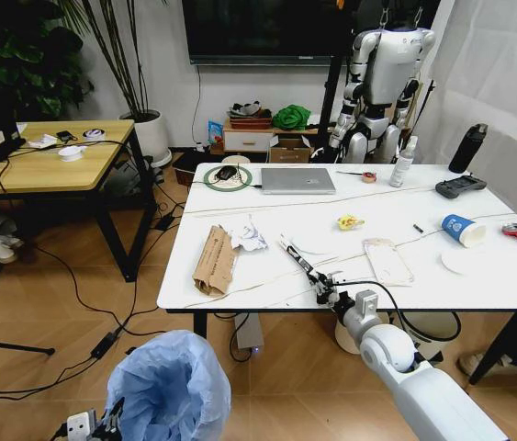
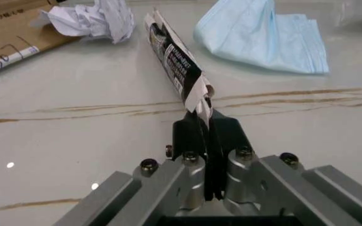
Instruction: Pick up the trash bin and place the trash from the table into it.
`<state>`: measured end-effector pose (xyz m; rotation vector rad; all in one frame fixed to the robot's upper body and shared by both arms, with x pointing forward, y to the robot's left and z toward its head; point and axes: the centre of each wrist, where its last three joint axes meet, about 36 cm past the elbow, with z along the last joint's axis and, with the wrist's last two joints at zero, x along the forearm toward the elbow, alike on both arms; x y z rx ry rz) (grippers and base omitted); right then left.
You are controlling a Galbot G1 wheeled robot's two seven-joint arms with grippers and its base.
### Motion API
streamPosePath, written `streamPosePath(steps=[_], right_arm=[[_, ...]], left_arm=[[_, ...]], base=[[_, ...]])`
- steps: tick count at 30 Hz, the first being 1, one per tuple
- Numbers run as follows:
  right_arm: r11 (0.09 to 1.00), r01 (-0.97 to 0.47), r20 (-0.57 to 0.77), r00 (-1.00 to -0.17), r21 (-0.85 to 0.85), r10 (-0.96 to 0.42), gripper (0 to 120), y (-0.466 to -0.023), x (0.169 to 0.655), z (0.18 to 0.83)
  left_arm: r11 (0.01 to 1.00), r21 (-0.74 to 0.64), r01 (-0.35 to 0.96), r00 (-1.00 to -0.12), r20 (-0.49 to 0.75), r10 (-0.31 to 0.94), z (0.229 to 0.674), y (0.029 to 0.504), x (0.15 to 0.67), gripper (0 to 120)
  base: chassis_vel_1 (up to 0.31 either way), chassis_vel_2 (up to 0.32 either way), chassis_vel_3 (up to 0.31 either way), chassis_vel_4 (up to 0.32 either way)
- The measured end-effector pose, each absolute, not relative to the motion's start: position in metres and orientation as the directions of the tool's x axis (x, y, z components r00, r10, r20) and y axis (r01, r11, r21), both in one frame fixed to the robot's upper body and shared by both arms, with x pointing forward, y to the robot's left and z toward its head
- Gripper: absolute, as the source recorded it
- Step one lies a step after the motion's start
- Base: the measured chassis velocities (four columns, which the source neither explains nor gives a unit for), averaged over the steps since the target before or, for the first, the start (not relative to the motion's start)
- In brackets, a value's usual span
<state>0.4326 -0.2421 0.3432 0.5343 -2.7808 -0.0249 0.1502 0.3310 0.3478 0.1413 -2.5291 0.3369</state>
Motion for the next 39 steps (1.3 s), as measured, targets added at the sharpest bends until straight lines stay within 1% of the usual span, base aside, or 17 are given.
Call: streamPosePath(steps=[6, 8, 10, 12, 13, 16, 17, 21, 22, 24, 25, 27, 31, 35, 39], right_arm=[[0.934, -0.347, 0.24, -0.903, 0.083, -0.357, 0, -0.256, 0.422, 0.353], [0.929, -0.357, 0.191, -0.909, 0.095, -0.369, 0, -0.267, 0.405, 0.365], [0.925, -0.366, 0.175, -0.909, 0.101, -0.379, 0, -0.27, 0.4, 0.368], [0.908, -0.401, 0.134, -0.9, 0.12, -0.416, 0, -0.275, 0.383, 0.378], [0.881, -0.451, 0.085, -0.881, 0.144, -0.465, 0, -0.271, 0.371, 0.385], [0.824, -0.54, 0.007, -0.836, 0.175, -0.549, 0, -0.251, 0.358, 0.388], [0.824, -0.54, 0.007, -0.836, 0.175, -0.549, 0, -0.251, 0.358, 0.388], [0.734, -0.644, -0.058, -0.759, 0.214, -0.649, 0, -0.22, 0.34, 0.387], [0.724, -0.655, -0.067, -0.75, 0.217, -0.659, 0, -0.216, 0.339, 0.387], [0.673, -0.7, -0.111, -0.708, 0.237, -0.697, 0, -0.195, 0.329, 0.387], [0.673, -0.7, -0.111, -0.708, 0.237, -0.697, 0, -0.195, 0.329, 0.387], [0.635, -0.73, -0.136, -0.676, 0.252, -0.724, 0, -0.178, 0.324, 0.385], [0.601, -0.757, -0.126, -0.642, 0.256, -0.756, 0, -0.162, 0.318, 0.365], [0.589, -0.76, -0.1, -0.632, 0.275, -0.769, 0, -0.149, 0.309, 0.351], [0.599, -0.747, -0.063, -0.639, 0.289, -0.766, 0, -0.137, 0.299, 0.342]], left_arm=[[0.963, -0.211, -0.166, -0.829, 0.558, -0.021, 0.347, 0.33, 0.153, 0], [0.96, -0.227, -0.165, -0.828, 0.561, -0.009, 0.347, 0.328, 0.154, 0], [0.958, -0.235, -0.164, -0.826, 0.563, -0.003, 0.347, 0.327, 0.155, 0], [0.953, -0.258, -0.161, -0.825, 0.564, 0.014, 0.348, 0.323, 0.157, 0], [0.948, -0.279, -0.155, -0.826, 0.563, 0.031, 0.348, 0.319, 0.16, 0], [0.941, -0.308, -0.139, -0.818, 0.571, 0.066, 0.345, 0.309, 0.166, 0], [0.941, -0.308, -0.139, -0.818, 0.571, 0.066, 0.345, 0.309, 0.166, 0], [0.95, -0.302, -0.081, -0.801, 0.586, 0.118, 0.352, 0.302, 0.176, 0], [0.951, -0.301, -0.072, -0.799, 0.588, 0.125, 0.354, 0.302, 0.178, 0], [0.953, -0.3, -0.044, -0.789, 0.595, 0.151, 0.363, 0.298, 0.191, 0], [0.953, -0.3, -0.044, -0.789, 0.595, 0.151, 0.363, 0.298, 0.191, 0], [0.959, -0.284, -0.014, -0.776, 0.607, 0.169, 0.369, 0.299, 0.199, 0], [0.97, -0.237, 0.048, -0.756, 0.626, 0.191, 0.384, 0.313, 0.211, 0], [0.975, -0.205, 0.086, -0.748, 0.634, 0.199, 0.392, 0.325, 0.22, 0], [0.977, -0.185, 0.107, -0.746, 0.634, 0.202, 0.395, 0.333, 0.228, 0]], base=[[0.0, 0.0, 0.0, 0.0], [0.0, 0.0, 0.0, 0.0], [0.0, 0.0, 0.0, 0.0], [0.0, 0.0, 0.0, 0.0], [0.0, 0.0, 0.0, 0.0], [0.0, 0.0, 0.0, 0.0], [0.0, 0.0, 0.0, 0.0], [0.0, 0.0, 0.0, 0.0], [0.0, 0.0, 0.0, 0.0], [0.0, 0.0, 0.0, 0.0], [0.0, 0.0, 0.0, 0.0], [0.0, 0.0, 0.0, 0.0], [0.0, 0.0, 0.0, 0.0], [0.0, 0.0, 0.0, 0.0], [0.0, 0.0, 0.0, 0.0]])
